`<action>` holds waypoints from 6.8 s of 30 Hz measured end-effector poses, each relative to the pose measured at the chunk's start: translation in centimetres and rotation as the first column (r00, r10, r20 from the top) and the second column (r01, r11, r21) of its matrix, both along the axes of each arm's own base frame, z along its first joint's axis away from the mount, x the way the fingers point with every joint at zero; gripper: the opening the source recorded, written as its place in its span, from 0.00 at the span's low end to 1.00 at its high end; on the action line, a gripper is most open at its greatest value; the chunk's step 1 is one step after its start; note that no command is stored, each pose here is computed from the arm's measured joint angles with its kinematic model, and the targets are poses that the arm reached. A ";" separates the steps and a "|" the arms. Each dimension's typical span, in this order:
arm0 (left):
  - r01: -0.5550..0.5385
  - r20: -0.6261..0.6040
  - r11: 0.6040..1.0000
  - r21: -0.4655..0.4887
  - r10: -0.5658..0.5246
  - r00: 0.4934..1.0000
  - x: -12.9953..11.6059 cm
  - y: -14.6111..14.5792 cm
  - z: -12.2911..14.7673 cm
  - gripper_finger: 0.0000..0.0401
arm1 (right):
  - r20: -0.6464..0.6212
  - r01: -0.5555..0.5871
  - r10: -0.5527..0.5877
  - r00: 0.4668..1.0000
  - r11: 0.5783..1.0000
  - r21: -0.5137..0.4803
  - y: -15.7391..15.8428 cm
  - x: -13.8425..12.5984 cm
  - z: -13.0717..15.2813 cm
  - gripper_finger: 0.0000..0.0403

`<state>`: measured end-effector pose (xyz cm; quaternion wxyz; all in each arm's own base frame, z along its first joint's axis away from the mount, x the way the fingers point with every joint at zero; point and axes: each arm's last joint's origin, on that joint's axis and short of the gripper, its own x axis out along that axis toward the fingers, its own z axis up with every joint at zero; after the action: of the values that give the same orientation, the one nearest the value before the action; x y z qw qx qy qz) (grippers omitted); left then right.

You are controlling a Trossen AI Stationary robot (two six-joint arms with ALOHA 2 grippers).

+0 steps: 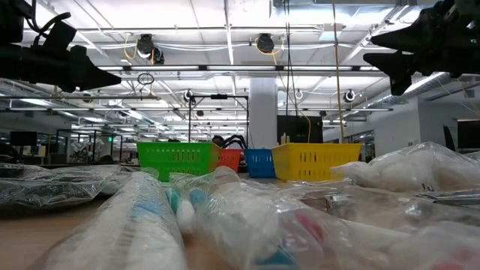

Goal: Pick & Place Travel size toiletries
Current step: Put the white vanity pack into the blue bin

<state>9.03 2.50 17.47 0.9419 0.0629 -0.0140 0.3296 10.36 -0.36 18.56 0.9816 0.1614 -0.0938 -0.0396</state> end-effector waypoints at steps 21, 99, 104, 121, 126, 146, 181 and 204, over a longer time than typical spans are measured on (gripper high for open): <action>0.000 0.000 1.000 0.000 0.000 1.000 0.0 0.0 0.0 0.00 | -0.064 -0.084 0.078 0.995 0.992 -0.094 0.6 0.4 0.5 0.53; 0.000 0.002 1.000 0.000 0.000 1.000 0.0 0.0 0.0 0.00 | -0.933 0.284 0.328 0.151 0.889 0.358 6.1 4.0 -2.8 0.32; 0.000 0.002 1.000 0.000 0.000 1.000 0.0 0.0 0.0 0.00 | -0.933 0.267 0.326 0.150 0.896 0.356 6.1 4.0 -2.8 0.21; 0.000 0.002 1.000 0.000 0.000 1.000 0.0 0.0 0.0 0.00 | -0.808 0.054 0.414 0.419 0.877 0.477 6.3 4.7 0.1 0.06; 0.000 0.002 1.000 0.000 0.000 1.000 0.0 0.0 0.0 0.00 | -0.747 -0.056 0.435 0.503 0.879 0.473 6.5 5.2 1.0 0.05; 0.001 0.002 1.000 0.000 -0.001 1.000 0.0 0.0 0.0 0.00 | -0.431 -0.310 0.254 0.866 0.949 -0.062 4.2 9.3 4.9 0.05; 0.001 0.002 1.000 0.000 -0.001 1.000 0.0 0.0 0.0 0.00 | -0.525 0.022 -0.133 0.840 0.977 -0.212 -2.6 13.0 1.1 0.06; 0.001 0.002 1.000 0.000 -0.001 1.000 0.0 0.0 0.0 0.00 | -0.502 0.193 -0.282 0.818 0.956 -0.223 -11.0 16.5 3.1 0.05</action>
<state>9.03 2.50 17.49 0.9420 0.0627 -0.0151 0.3293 26.88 -11.34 21.61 0.9663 0.0511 0.1571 -0.1972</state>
